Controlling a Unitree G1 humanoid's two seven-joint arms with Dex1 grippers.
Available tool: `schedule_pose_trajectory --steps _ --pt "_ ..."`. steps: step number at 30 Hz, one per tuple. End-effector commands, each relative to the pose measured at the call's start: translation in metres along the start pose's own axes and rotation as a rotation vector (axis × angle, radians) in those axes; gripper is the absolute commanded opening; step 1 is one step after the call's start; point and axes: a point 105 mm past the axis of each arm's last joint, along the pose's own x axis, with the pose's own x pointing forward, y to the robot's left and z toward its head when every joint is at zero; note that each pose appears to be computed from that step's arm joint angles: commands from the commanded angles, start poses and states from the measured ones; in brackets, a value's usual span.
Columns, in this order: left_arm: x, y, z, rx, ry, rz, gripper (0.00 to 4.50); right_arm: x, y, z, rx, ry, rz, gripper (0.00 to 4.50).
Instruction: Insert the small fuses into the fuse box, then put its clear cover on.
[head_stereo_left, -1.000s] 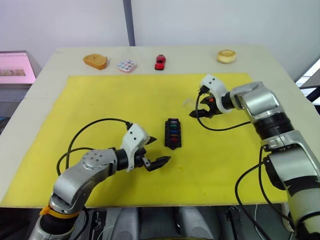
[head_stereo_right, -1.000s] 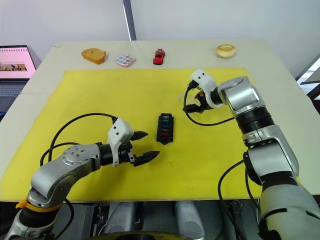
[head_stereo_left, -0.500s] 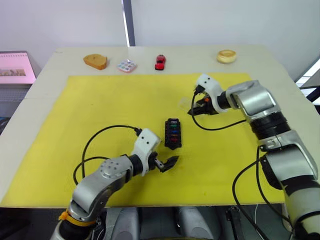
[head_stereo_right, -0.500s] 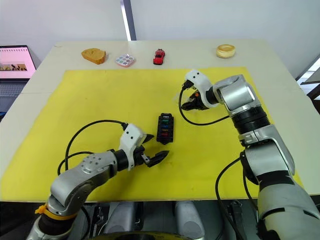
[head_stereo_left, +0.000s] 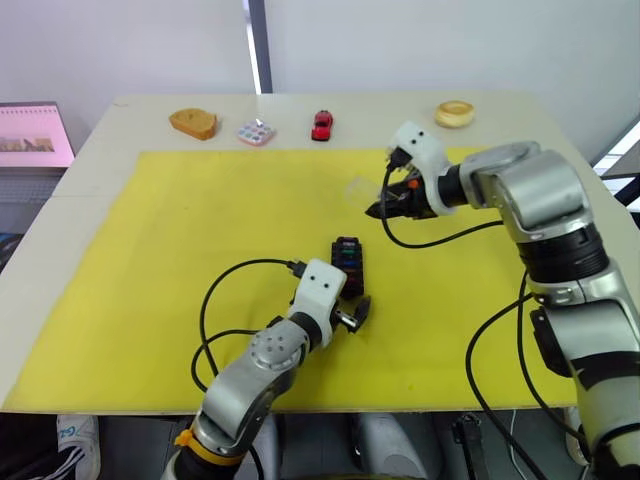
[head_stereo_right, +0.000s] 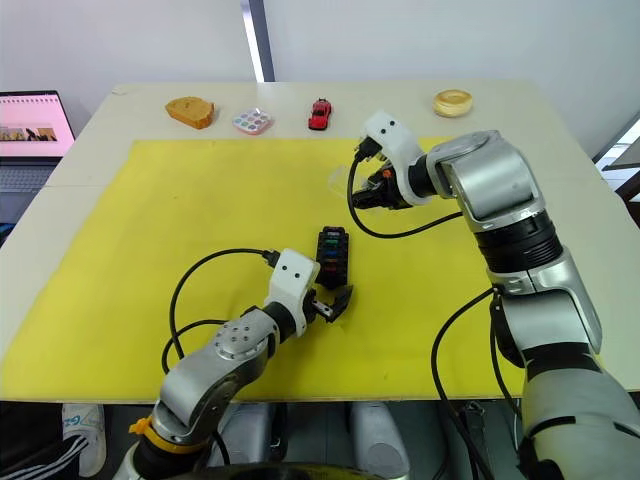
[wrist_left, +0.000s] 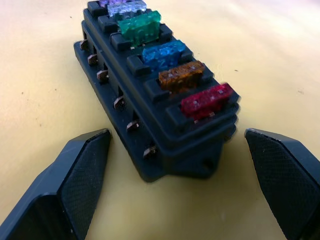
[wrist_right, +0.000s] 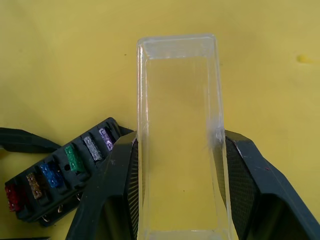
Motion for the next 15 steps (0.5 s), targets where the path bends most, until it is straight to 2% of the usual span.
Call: schedule_pose_trajectory --steps 1,10,13,14,15 --pt "0.009 0.003 -0.007 0.013 0.008 0.075 4.5 -0.016 0.002 0.022 -0.047 -0.074 -0.027 1.69" --pt "0.022 0.005 -0.005 -0.039 -0.03 0.156 4.5 -0.019 0.004 0.022 -0.051 -0.08 -0.04 1.69" --pt "0.024 0.006 -0.004 -0.057 -0.039 0.172 3.65 -0.021 0.004 0.023 -0.058 -0.082 -0.043 1.69" --pt "0.024 0.007 -0.003 -0.059 -0.045 0.181 3.04 -0.021 0.004 0.023 -0.06 -0.083 -0.044 1.69" --pt "0.025 0.008 -0.002 -0.059 -0.05 0.188 2.66 -0.021 0.004 0.023 -0.06 -0.084 -0.045 1.69"
